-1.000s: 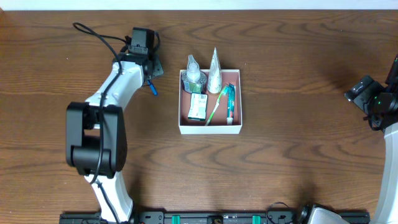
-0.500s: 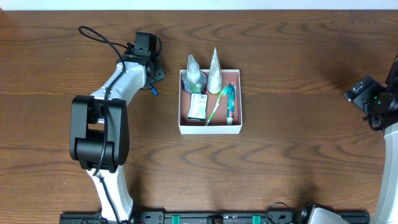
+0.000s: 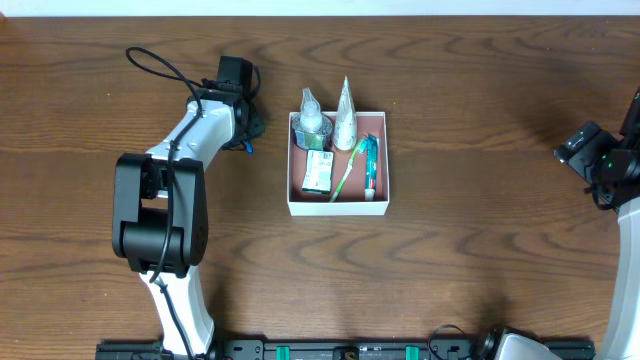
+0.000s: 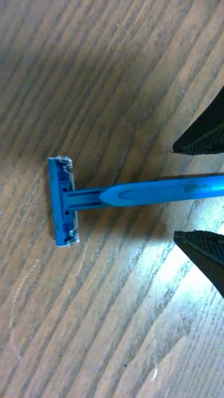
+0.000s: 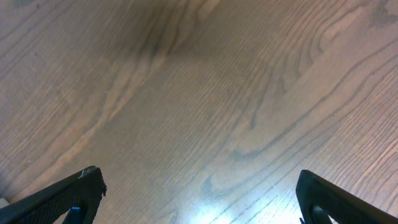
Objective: Pack container
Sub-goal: 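Lower the left gripper onto the blue razor and grasp it, then carry the blue razor right and lower it into the box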
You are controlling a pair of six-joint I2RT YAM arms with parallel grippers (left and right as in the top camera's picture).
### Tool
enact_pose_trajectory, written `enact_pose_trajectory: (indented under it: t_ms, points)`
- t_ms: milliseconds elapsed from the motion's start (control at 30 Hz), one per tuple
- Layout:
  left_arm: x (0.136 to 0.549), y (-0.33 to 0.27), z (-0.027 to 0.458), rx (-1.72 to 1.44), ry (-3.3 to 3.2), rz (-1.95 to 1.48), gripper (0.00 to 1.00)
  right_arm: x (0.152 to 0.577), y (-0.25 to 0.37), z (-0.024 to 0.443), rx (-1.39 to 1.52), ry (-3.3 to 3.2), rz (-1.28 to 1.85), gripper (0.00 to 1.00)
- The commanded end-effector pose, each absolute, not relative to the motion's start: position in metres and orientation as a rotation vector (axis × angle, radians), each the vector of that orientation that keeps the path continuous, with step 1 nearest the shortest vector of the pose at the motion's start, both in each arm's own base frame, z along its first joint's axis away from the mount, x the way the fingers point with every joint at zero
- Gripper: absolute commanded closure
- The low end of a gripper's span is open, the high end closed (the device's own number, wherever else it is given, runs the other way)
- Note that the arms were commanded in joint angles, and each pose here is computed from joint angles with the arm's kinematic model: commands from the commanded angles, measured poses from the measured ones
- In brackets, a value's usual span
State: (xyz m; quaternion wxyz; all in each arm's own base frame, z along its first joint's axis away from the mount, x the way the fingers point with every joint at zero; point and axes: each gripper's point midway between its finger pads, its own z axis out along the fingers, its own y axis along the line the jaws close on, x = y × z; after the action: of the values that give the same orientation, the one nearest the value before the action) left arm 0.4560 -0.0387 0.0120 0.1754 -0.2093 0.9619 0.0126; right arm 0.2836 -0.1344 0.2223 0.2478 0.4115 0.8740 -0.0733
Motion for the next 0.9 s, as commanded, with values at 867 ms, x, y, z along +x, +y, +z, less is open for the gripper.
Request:
enact_pose_trajectory:
  t_ms: [867]
  points:
    - [0.442, -0.035, -0.018, -0.627, 2.796, 0.077, 0.94, 0.282, -0.138, 0.223, 1.150, 2.368, -0.203, 0.01]
